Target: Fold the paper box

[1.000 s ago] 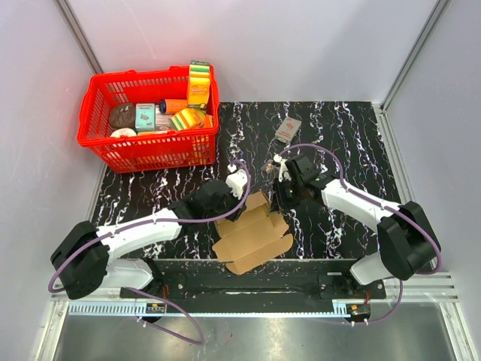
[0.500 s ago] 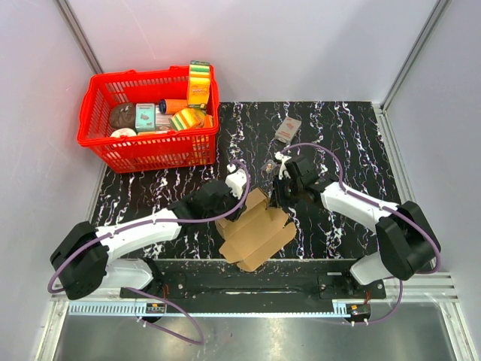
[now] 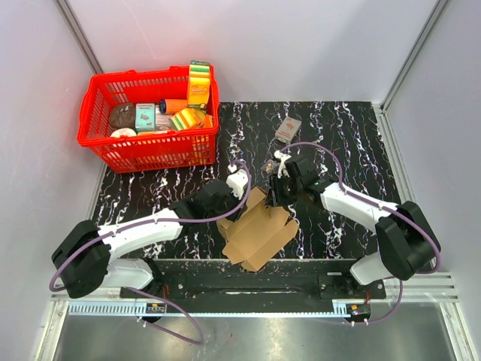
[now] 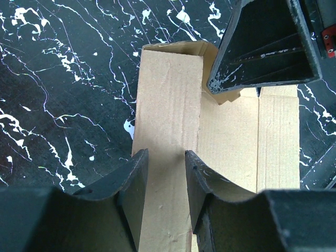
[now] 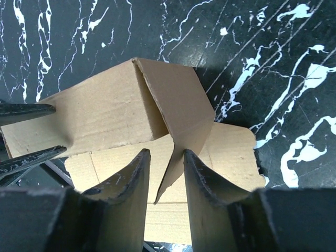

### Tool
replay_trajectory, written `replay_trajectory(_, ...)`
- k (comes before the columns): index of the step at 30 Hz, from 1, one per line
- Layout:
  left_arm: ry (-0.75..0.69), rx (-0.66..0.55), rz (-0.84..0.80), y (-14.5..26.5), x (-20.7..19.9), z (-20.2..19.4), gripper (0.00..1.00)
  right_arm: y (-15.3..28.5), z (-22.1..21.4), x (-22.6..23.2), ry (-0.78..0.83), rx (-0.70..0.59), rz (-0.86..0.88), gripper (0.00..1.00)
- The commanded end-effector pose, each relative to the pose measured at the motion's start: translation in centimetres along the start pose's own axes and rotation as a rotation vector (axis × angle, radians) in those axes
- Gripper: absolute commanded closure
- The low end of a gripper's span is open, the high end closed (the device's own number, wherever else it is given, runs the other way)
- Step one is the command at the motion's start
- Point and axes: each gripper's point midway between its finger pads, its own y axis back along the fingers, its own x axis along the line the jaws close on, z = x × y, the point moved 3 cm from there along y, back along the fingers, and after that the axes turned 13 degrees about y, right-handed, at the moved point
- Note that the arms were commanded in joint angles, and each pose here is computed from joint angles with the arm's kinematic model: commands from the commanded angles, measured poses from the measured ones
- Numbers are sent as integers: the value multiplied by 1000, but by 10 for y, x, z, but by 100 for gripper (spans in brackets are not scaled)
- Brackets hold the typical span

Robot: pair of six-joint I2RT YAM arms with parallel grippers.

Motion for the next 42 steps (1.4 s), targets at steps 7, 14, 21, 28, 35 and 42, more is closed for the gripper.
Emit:
replay_trajectory(7,11,-18,-14,-2,-4,1,62,11,11,30,22,-103,171,59)
replay_trajectory(14,9,-14,-11,-2,-3,0,62,10,14,43,43,-180,284,57)
replay_trajectory(21,6,-11,-8,-2,-2,-1,62,1,11,45,40,-203,329,57)
replay_trajectory(28,4,-6,-8,-3,-2,-2,62,1,11,52,58,-237,387,56)
replay_trajectory(35,1,4,-7,-3,-1,-6,62,32,16,56,122,-265,358,54)
replay_trajectory(42,1,-3,-8,-1,-1,-5,62,64,23,7,47,-306,-67,47)
